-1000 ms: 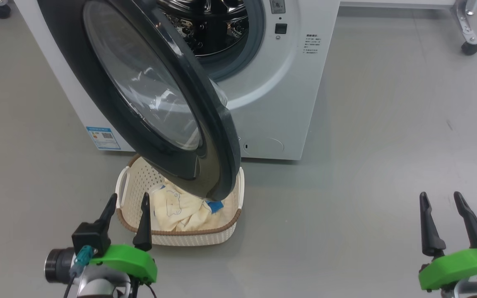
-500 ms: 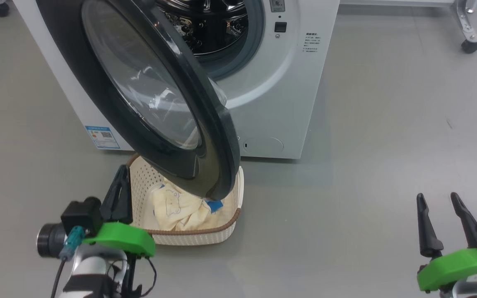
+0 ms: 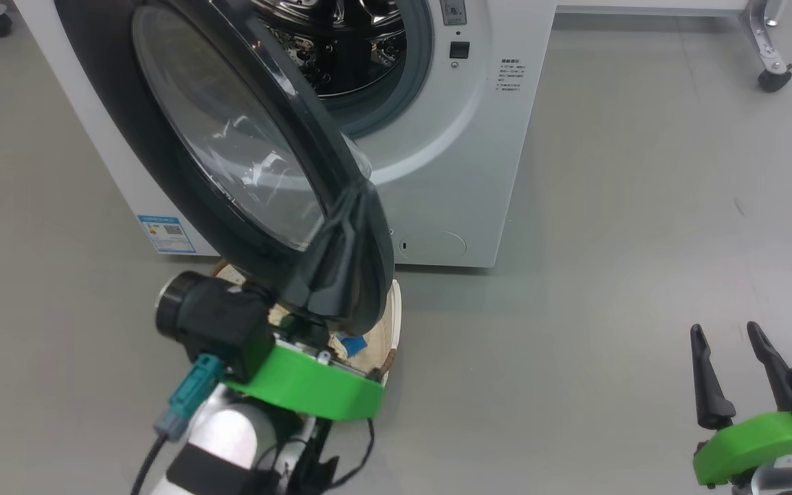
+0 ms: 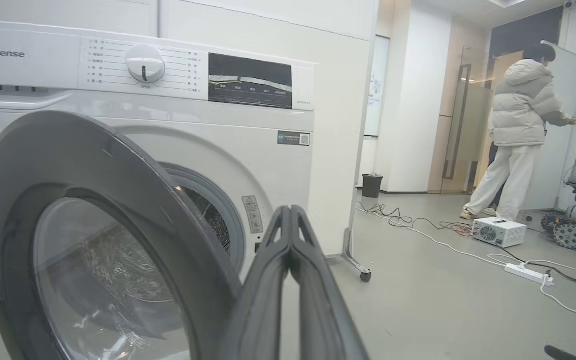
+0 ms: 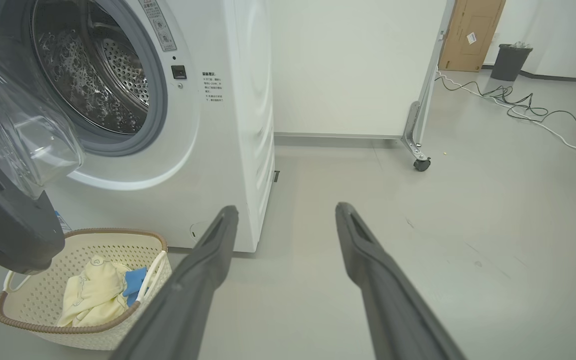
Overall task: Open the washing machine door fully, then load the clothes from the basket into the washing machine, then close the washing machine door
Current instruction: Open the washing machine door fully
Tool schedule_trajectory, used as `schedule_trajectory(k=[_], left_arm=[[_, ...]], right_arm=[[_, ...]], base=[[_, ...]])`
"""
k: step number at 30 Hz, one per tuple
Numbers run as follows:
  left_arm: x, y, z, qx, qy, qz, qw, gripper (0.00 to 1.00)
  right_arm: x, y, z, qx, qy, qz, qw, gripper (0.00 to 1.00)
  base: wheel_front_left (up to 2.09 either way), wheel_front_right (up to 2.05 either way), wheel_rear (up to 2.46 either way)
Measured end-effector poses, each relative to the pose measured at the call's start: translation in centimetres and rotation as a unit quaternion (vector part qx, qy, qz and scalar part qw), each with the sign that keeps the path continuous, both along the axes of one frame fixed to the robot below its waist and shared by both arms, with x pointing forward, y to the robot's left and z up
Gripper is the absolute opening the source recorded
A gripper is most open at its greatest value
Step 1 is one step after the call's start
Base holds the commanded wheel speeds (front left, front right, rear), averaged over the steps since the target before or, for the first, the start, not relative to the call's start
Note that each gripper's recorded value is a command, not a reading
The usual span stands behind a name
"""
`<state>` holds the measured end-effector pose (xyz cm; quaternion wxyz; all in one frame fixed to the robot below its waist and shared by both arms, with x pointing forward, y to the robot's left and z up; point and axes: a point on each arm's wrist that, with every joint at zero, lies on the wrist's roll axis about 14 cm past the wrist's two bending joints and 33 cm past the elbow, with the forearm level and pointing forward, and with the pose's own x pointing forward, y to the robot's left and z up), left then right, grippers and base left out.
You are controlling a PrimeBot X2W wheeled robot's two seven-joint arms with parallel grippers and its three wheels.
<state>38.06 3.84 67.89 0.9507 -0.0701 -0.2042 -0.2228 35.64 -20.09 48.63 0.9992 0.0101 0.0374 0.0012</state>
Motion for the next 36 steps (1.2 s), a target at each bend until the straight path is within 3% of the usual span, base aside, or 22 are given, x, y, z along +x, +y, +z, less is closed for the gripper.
schedule_trajectory(k=[6, 10, 22, 36], left_arm=[[-2.0, -5.1, -0.9, 0.005, 0.041, -0.097, 0.994, 0.0], [-1.7, -7.0, -3.0, 0.014, 0.085, -0.119, 0.989, 0.0], [1.9, -9.8, -7.9, 0.009, 0.183, -0.127, 0.975, 0.0], [5.9, -8.9, -10.1, -0.019, 0.241, -0.076, 0.967, 0.0]], right_arm=[[-0.3, -0.5, -0.2, 0.0, 0.006, -0.008, 1.0, 1.0], [-0.7, -0.9, -0.5, 0.001, 0.012, -0.014, 1.0, 1.0], [-1.6, -2.2, -1.1, 0.005, 0.024, -0.039, 0.999, 1.0], [-2.1, -2.7, -2.2, 0.015, 0.041, -0.049, 0.998, 1.0]], base=[[0.0, 0.0, 0.0], [0.0, 0.0, 0.0], [0.0, 0.0, 0.0], [0.0, 0.0, 0.0]])
